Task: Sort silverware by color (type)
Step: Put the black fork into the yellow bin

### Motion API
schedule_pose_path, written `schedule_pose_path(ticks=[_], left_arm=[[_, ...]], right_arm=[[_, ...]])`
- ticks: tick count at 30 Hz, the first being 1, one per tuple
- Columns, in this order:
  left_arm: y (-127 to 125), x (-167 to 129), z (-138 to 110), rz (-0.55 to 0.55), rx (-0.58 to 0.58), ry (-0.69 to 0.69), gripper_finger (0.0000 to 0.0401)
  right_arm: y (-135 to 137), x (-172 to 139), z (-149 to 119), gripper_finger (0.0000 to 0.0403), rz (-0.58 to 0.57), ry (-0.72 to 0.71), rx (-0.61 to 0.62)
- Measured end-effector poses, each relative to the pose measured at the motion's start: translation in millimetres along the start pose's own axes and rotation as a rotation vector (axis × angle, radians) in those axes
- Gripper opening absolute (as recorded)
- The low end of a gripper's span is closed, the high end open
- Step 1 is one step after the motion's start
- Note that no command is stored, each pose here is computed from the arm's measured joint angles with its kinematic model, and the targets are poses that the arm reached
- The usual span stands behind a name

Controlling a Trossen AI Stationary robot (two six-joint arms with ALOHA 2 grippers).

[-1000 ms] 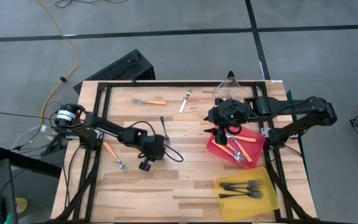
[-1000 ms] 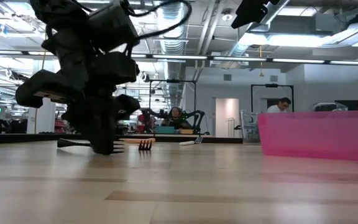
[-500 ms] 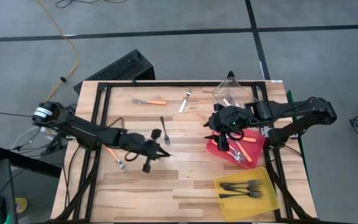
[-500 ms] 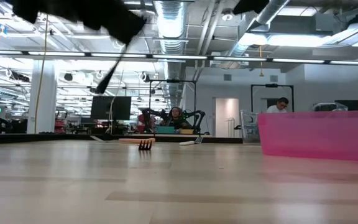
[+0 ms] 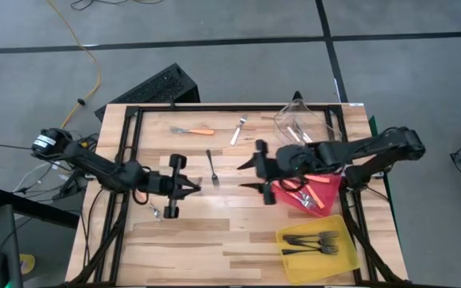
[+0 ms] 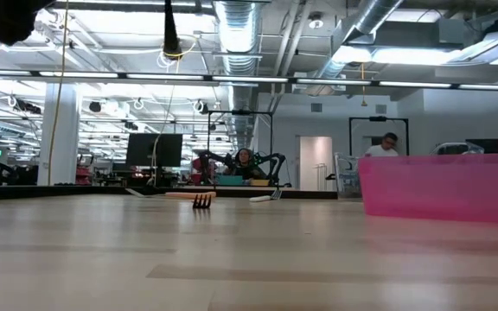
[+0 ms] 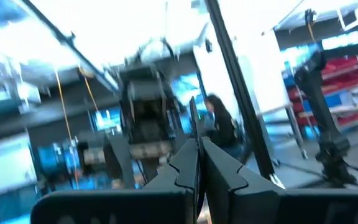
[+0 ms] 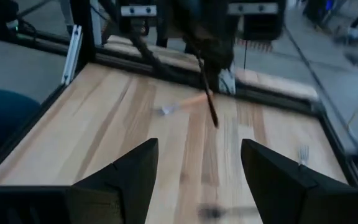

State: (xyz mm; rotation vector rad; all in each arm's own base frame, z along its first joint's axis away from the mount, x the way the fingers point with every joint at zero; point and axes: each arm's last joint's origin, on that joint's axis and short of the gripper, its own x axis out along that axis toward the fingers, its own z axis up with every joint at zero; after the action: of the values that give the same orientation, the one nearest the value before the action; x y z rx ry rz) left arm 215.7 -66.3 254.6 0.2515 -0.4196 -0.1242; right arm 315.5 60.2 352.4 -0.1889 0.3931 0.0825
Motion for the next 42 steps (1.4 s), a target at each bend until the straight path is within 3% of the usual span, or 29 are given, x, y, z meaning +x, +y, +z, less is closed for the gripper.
schedule_pose_path(ticks=[4,13,25,42], left_arm=[[0,-2,3,0.021,0.027,-0.089,0.0],[-1,-1,1,0.003,0.045,-0.103,0.0],[-1,0,2,-0.001,0.059,-0.107,0.0],[-1,7,6,-0.036,0.084,-0.13,0.0]], right_arm=[[8,36,-3,0.0255,-0.007,-0.082,-0.052],[12,86,-3,0.0255,-0.066,-0.325,-0.109],[13,85,5,0.0255,-0.039,-0.43,-0.115],[9,103,-5,0.0255,-0.039,-0.452,-0.083]])
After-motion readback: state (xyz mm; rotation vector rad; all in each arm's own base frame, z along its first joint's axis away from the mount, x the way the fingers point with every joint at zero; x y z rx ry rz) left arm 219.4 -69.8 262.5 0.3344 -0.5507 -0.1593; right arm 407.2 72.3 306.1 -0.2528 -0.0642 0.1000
